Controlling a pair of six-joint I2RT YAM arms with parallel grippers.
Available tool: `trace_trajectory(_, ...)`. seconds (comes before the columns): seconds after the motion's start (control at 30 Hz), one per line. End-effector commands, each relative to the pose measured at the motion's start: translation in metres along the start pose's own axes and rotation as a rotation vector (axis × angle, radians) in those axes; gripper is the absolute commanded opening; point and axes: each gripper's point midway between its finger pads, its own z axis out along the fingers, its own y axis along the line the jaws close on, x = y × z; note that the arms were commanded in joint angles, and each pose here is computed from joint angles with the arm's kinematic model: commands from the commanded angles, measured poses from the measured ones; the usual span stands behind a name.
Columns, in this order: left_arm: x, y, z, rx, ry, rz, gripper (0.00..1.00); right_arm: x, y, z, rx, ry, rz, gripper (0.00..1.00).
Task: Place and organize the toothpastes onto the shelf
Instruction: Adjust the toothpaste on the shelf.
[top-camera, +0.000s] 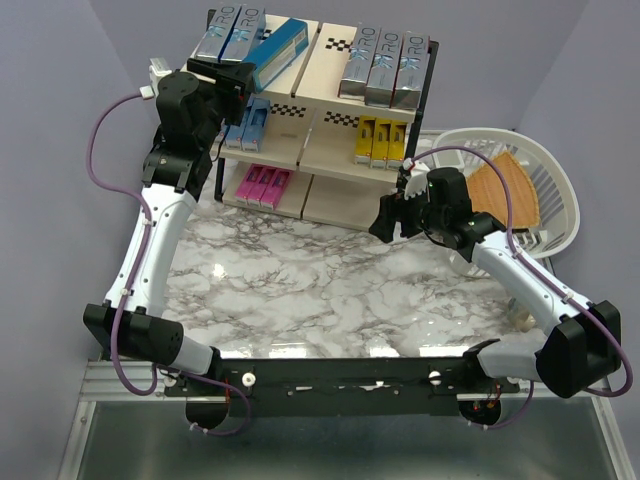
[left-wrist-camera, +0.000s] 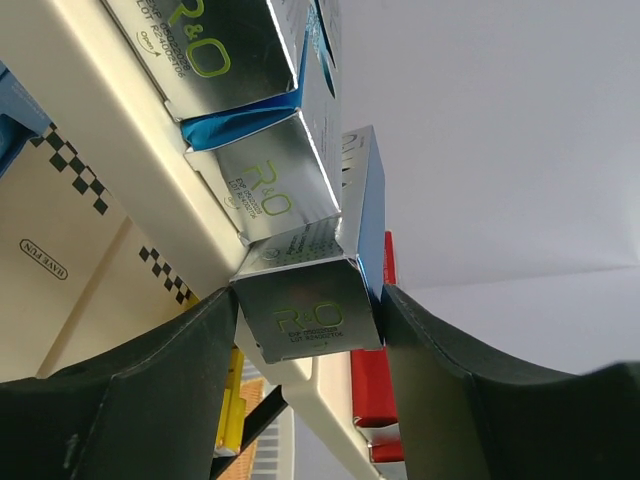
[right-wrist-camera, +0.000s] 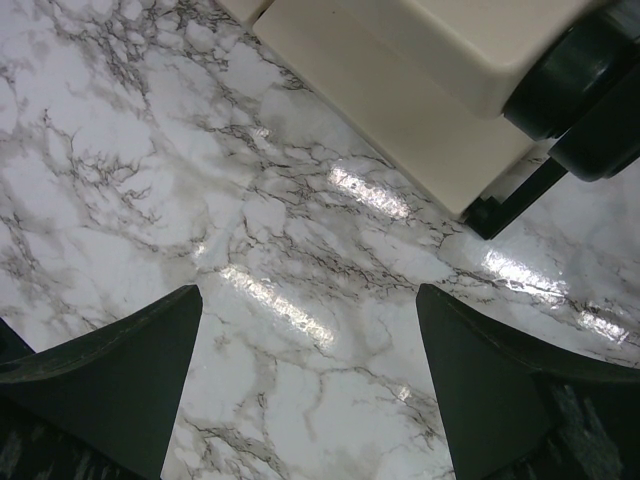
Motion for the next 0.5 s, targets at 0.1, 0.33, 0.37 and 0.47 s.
trace_trajectory(0.1,0.0,0.004,0.001,0.006,0.006,-0.006,0.59,-0.003,-0.002,-0.002,0.013,-0.022,-0.013,0.97)
trace_trajectory(0.33,-0.011,-0.022,-0.017,0.076,-0.038,0.088,0.5,-0.005,-0.002,-0.003,0.012,-0.023,-0.013,0.96)
trace_trajectory(0.37,-0.016,-0.027,-0.02,0.084,-0.068,0.14,0.49,-0.006,-0.002,-0.003,0.013,-0.025,-0.015,0.97)
trace_trajectory(0.47,-0.024,-0.04,-0.027,0.117,-0.119,0.235,0.47,-0.006,-0.002,-0.004,0.014,-0.025,-0.016,0.97)
